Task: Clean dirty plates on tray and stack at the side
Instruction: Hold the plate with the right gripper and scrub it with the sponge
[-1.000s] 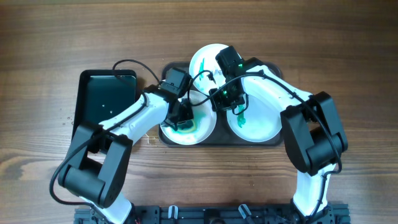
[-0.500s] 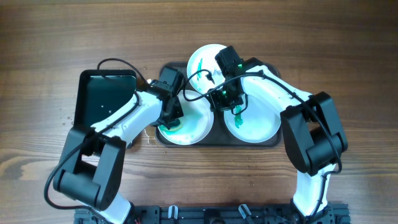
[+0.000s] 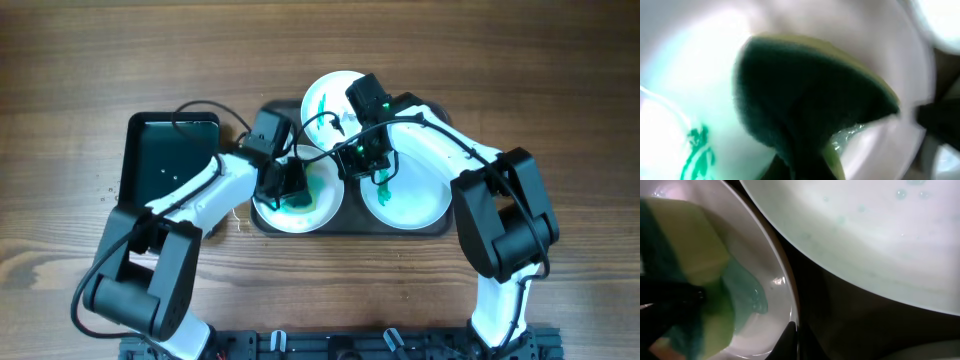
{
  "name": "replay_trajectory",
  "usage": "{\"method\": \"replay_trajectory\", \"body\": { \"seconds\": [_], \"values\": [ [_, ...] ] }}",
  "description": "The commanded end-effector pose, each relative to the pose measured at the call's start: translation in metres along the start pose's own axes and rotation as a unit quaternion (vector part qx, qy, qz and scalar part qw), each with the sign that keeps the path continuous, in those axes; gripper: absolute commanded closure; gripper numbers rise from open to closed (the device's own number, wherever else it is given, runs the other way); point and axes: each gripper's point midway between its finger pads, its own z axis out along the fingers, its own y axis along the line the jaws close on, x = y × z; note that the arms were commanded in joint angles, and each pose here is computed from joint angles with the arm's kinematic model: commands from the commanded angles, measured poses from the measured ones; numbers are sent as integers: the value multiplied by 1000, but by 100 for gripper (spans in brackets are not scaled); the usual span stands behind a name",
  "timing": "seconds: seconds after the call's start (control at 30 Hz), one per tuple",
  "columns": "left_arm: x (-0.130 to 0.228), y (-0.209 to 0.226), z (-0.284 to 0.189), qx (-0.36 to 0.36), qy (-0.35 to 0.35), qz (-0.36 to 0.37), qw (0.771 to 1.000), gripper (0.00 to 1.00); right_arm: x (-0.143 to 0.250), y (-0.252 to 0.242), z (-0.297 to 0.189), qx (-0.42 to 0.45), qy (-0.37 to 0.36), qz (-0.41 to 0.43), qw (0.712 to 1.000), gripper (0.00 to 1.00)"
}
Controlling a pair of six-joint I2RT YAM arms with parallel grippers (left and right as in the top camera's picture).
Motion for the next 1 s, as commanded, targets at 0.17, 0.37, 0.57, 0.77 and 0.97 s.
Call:
{"method": "replay_trajectory", "body": {
  "seconds": [0.17, 0.37, 0.57, 0.77, 0.97],
  "values": [
    [10, 88, 0, -193, -56, -79, 976, 96, 3, -12, 6, 19, 7, 8, 1000, 96],
    [-10, 121, -22, -293, -132, -88, 943, 96, 3, -12, 6, 19, 7, 7, 1000, 96],
    [-28, 115, -35, -293, -174, -88, 936, 96, 3, -12, 6, 19, 7, 7, 1000, 96],
    [-48, 30, -42, -80, -177, -51, 980, 96, 3, -12, 6, 19, 7, 7, 1000, 96],
    [-30, -2, -32, 7, -116, -7, 993, 96, 2, -12, 6, 19, 6, 6, 1000, 96]
  ]
}}
